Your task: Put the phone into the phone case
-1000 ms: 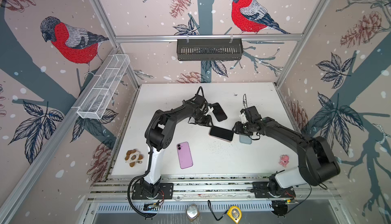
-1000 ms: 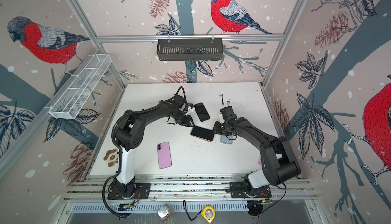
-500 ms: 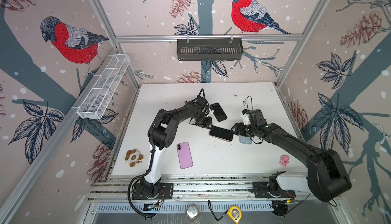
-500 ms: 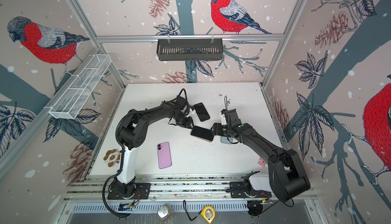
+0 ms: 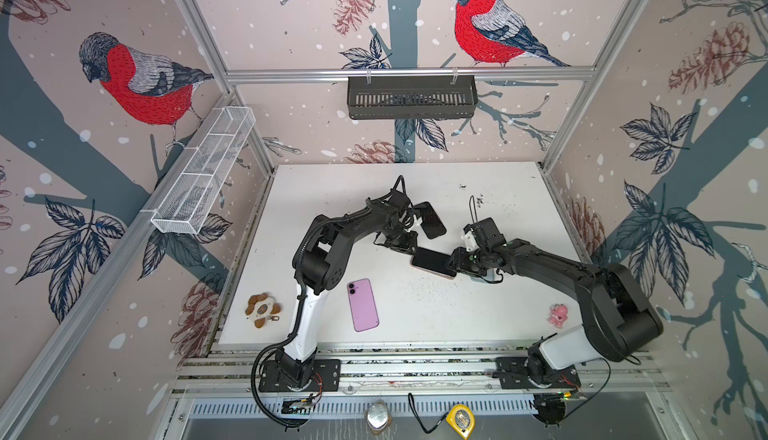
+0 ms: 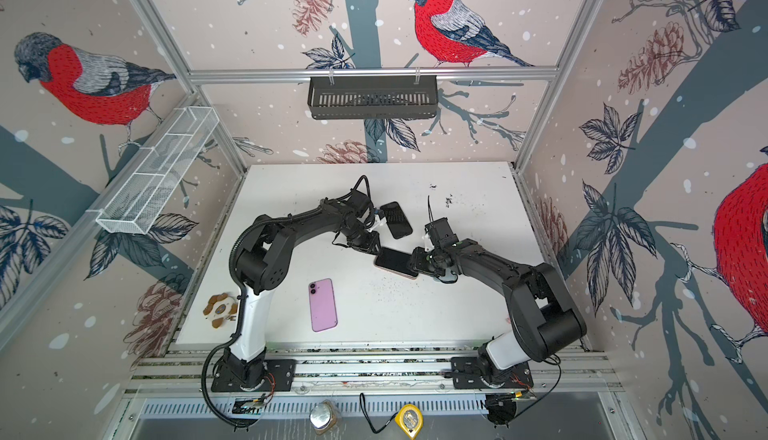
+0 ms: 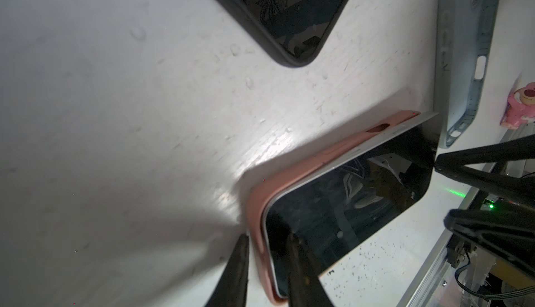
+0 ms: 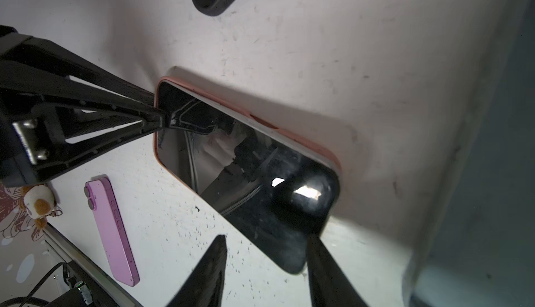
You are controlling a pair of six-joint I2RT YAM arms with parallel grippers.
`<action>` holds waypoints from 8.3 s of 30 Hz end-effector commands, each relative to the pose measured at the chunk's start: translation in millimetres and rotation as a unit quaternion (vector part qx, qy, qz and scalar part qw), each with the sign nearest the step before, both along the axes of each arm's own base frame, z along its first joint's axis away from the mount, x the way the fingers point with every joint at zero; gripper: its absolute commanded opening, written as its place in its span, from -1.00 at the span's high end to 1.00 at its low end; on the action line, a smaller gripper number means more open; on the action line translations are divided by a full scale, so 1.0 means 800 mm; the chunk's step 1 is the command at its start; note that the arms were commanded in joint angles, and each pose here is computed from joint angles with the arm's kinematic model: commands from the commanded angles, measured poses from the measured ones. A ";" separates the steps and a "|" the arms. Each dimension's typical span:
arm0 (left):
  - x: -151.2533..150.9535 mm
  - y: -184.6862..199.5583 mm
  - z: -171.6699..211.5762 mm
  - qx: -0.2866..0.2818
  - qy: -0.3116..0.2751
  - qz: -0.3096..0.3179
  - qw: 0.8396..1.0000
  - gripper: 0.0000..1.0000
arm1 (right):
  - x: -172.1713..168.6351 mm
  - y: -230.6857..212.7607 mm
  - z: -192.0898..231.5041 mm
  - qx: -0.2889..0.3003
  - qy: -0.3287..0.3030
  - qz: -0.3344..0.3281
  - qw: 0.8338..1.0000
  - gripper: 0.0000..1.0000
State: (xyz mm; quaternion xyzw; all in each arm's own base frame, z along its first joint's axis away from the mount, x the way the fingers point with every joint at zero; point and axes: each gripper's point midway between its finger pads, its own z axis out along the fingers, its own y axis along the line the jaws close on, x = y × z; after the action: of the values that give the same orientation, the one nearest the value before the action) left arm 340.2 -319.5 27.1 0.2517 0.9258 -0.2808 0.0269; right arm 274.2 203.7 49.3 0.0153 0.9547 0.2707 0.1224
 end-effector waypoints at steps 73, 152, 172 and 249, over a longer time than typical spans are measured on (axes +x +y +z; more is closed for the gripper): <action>-0.008 0.021 -0.001 0.031 0.014 -0.009 0.999 0.40 | 0.012 -0.007 -0.001 -0.052 -0.017 -0.009 0.998 0.22; -0.067 -0.042 0.054 -0.014 -0.084 -0.167 0.982 0.52 | 0.079 -0.031 -0.031 -0.090 -0.011 -0.002 0.996 0.61; -0.065 -0.018 0.005 0.093 -0.076 -0.143 0.982 0.70 | 0.031 -0.016 -0.044 -0.061 0.007 0.021 0.998 0.67; -0.001 0.035 -0.007 0.109 -0.053 -0.033 0.992 0.54 | -0.011 0.012 -0.025 -0.241 -0.025 0.164 0.956 0.96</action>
State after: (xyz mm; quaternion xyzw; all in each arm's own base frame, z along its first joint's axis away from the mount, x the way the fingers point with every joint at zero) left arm 345.1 -298.2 26.2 0.2956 0.9368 -0.1795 0.0531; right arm 261.8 212.3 27.3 -0.1781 0.9776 0.0601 0.0947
